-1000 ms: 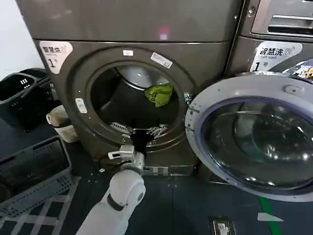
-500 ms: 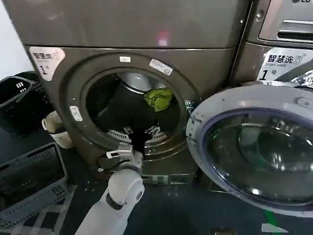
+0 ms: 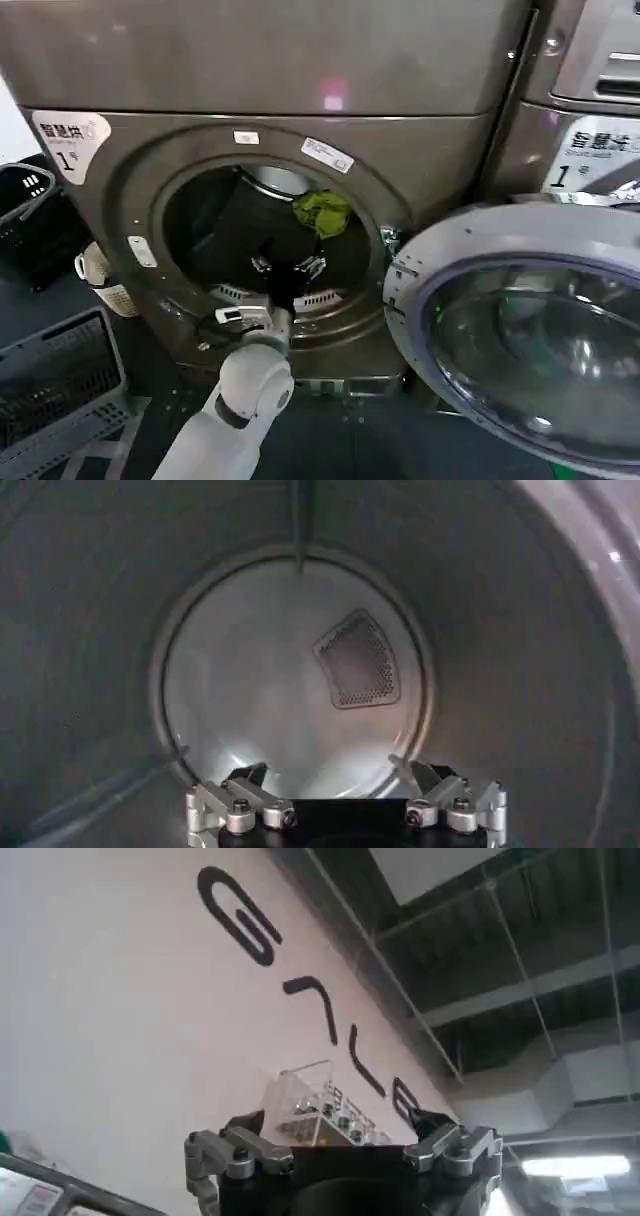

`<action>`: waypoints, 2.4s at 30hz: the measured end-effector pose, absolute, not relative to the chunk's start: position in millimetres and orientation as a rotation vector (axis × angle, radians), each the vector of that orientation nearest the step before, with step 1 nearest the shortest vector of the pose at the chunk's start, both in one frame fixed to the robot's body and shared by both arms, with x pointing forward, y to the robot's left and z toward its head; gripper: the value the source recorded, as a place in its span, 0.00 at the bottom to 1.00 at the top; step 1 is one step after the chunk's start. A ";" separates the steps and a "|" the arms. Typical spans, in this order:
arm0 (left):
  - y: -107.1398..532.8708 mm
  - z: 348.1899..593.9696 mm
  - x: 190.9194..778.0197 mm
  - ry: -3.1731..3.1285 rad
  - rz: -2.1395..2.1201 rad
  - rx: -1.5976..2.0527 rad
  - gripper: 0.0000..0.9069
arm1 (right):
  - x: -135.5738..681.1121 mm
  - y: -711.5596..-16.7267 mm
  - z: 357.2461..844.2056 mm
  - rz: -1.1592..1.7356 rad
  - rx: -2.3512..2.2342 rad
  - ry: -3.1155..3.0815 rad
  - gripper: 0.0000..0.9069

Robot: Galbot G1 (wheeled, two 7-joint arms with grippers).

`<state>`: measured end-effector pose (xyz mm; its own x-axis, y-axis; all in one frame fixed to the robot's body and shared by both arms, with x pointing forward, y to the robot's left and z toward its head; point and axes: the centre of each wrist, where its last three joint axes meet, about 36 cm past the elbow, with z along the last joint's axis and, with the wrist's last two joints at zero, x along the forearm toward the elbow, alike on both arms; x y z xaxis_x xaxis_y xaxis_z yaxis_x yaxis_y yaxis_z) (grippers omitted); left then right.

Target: Grasp the clothes from the dryer.

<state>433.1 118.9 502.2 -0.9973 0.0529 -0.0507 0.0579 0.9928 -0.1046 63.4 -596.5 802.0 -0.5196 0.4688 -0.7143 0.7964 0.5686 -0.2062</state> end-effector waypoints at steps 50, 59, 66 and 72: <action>122.6 504.7 436.4 3.085 -0.172 0.063 1.00 | 59.4 -600.8 807.8 -0.701 1.028 2.154 1.00; 123.5 504.9 435.0 3.086 -0.175 0.060 1.00 | 59.6 -599.6 807.4 -0.701 1.025 2.157 1.00; 123.9 505.4 435.4 3.084 -0.176 0.056 1.00 | 60.4 -598.5 806.9 -0.699 1.025 2.159 1.00; 123.8 505.5 437.6 3.084 -0.180 0.052 1.00 | 59.1 -599.3 808.2 -0.702 1.030 2.157 1.00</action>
